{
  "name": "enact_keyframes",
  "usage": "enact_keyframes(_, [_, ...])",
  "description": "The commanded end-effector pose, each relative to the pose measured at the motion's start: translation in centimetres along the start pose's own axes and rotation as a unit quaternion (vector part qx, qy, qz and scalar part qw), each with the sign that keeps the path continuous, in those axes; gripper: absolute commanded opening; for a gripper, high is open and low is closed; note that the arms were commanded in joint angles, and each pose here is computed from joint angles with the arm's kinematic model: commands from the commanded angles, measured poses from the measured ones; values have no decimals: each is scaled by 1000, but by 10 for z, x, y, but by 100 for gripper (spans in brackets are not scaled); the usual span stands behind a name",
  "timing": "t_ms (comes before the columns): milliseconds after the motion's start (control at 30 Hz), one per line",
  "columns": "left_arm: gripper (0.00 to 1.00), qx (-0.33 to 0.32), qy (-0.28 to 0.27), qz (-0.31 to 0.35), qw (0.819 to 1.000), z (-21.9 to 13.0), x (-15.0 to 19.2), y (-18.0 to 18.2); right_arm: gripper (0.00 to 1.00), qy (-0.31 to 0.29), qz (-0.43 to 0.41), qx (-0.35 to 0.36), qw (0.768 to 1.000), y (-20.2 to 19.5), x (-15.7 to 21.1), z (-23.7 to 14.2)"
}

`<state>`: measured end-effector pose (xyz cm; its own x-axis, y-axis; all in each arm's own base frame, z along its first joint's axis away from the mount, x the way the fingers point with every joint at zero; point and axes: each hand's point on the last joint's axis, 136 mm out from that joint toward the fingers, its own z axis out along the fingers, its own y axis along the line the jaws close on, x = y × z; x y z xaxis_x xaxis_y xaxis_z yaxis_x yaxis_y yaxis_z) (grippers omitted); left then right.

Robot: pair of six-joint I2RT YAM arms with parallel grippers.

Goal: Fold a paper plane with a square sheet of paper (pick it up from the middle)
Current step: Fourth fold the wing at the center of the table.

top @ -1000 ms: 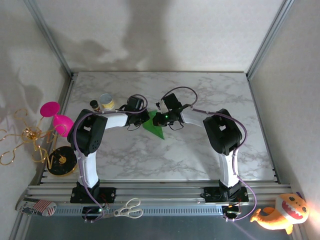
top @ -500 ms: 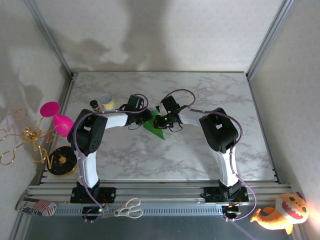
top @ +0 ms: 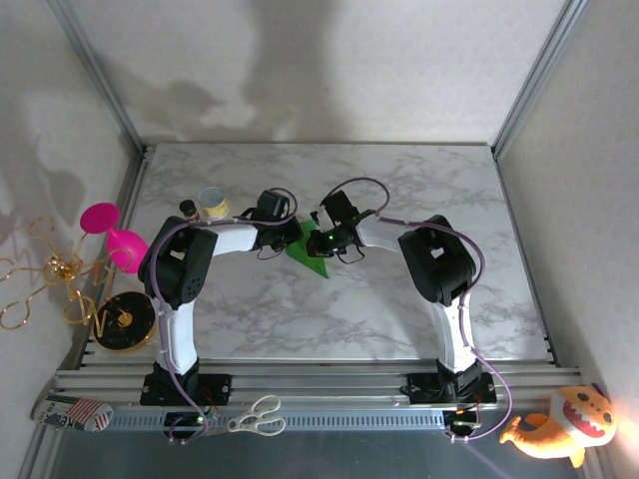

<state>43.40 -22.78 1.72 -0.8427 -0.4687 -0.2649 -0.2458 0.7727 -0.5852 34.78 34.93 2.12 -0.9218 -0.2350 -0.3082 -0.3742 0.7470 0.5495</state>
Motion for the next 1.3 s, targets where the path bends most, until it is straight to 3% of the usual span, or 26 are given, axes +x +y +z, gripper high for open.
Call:
enact_keyframes(0, [7, -99, 12, -17, 995, 13, 14, 49, 4, 38, 1, 21, 999, -7, 31, -10])
enact_keyframes(733, [7, -105, 19, -20, 994, 14, 16, 51, 5, 100, 55, 43, 993, -34, 131, -38])
enact_keyframes(833, [7, -102, 21, -19, 994, 14, 16, 49, 4, 76, 43, 39, 995, -28, 118, -44])
enact_keyframes(1000, [9, -72, 25, -13, 997, 11, 13, 31, 5, -14, 8, 14, 1000, -1, 68, -64])
enact_keyframes(1133, [14, -1, 27, -10, 1000, -2, 2, -12, 10, -93, -10, 12, 996, 11, 28, -79])
enact_keyframes(1267, [23, 60, 3, -16, 998, -29, -16, -51, 19, -132, -4, 14, 991, 14, 4, -81])
